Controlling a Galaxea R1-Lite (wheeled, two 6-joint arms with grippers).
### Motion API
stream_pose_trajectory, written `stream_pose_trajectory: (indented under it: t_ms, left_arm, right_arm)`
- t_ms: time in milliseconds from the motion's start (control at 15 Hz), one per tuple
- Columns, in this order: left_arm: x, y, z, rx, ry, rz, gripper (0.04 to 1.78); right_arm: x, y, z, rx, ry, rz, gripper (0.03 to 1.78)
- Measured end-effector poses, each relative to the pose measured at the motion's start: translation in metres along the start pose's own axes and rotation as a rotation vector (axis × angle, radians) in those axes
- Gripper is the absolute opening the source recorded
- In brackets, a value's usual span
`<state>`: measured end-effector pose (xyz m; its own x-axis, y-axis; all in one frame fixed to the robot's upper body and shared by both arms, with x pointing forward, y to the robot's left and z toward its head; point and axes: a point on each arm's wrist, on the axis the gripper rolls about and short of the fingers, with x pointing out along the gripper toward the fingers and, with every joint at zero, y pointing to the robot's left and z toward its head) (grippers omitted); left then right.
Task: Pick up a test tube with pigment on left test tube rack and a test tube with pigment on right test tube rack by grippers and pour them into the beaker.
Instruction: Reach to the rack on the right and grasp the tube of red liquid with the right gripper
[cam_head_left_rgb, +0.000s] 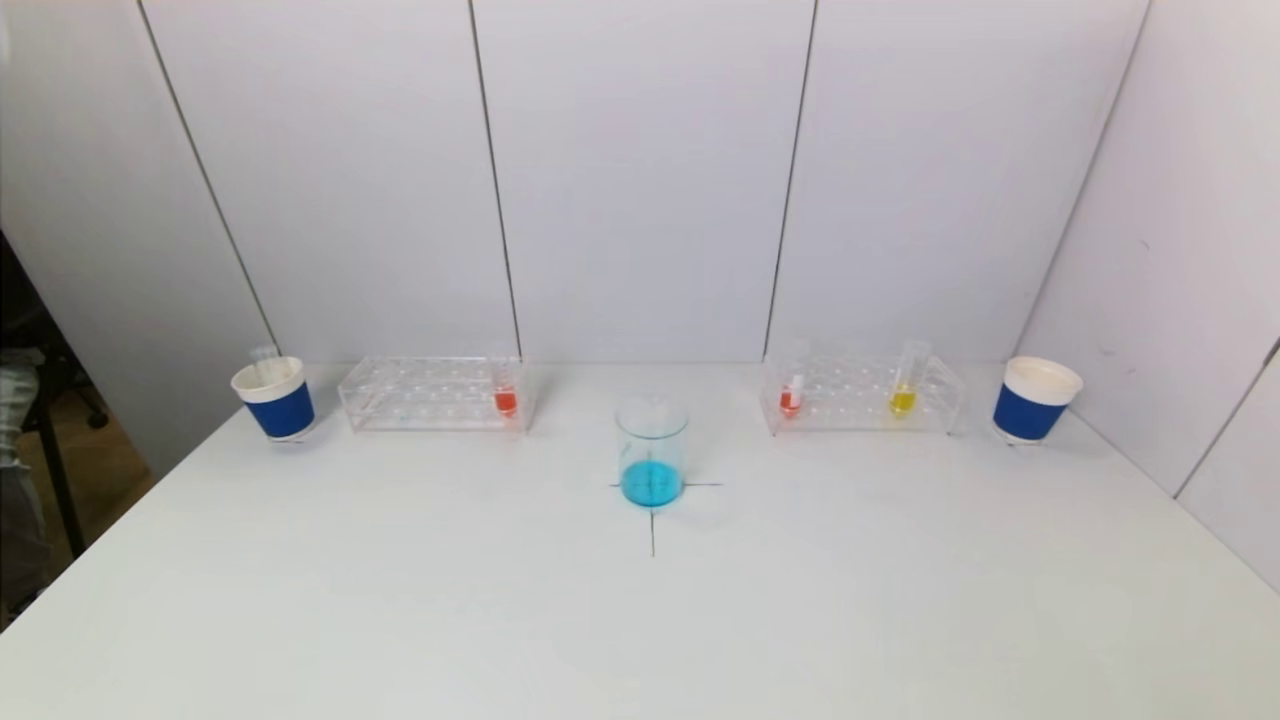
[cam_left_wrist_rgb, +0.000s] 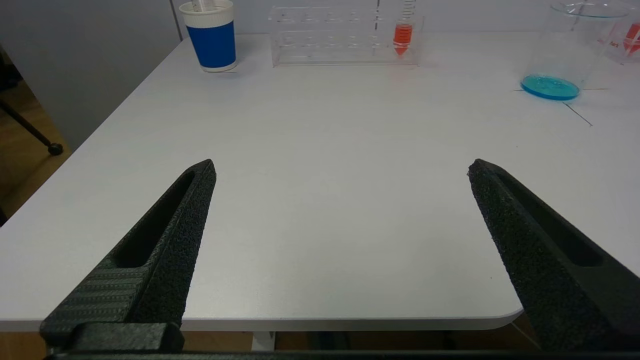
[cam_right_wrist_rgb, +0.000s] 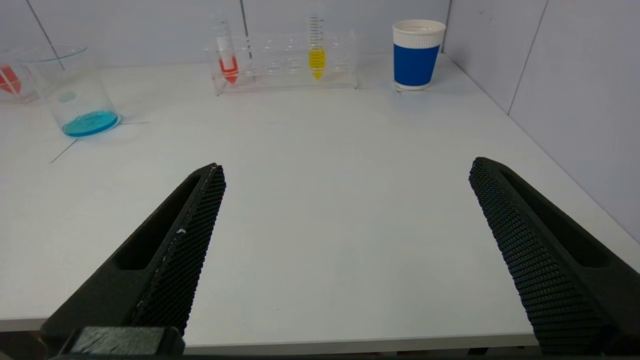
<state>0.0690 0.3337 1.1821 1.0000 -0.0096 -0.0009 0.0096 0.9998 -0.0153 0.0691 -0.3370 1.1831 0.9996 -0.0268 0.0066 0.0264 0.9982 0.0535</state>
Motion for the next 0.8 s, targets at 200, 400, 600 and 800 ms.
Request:
stream_pose_trajectory:
  t_ms: [200, 400, 600, 800]
  left_arm:
    - [0.0, 0.0, 0.0, 0.0, 0.0, 0.0, 1.76]
    - [0.0, 0.0, 0.0, 0.0, 0.0, 0.0, 1.76]
    - [0.0, 0.0, 0.0, 0.0, 0.0, 0.0, 1.76]
    - [0.0, 0.0, 0.0, 0.0, 0.0, 0.0, 1.76]
  right_arm:
    - [0.0, 0.0, 0.0, -0.002, 0.0, 0.0, 1.77]
    - [0.0, 0.0, 0.0, 0.0, 0.0, -0.001, 1.77]
    - [0.0, 0.0, 0.0003, -0.001, -0.003, 0.001, 1.77]
    - [0.0, 0.0001, 0.0009, -0.014, -0.009, -0.001, 1.77]
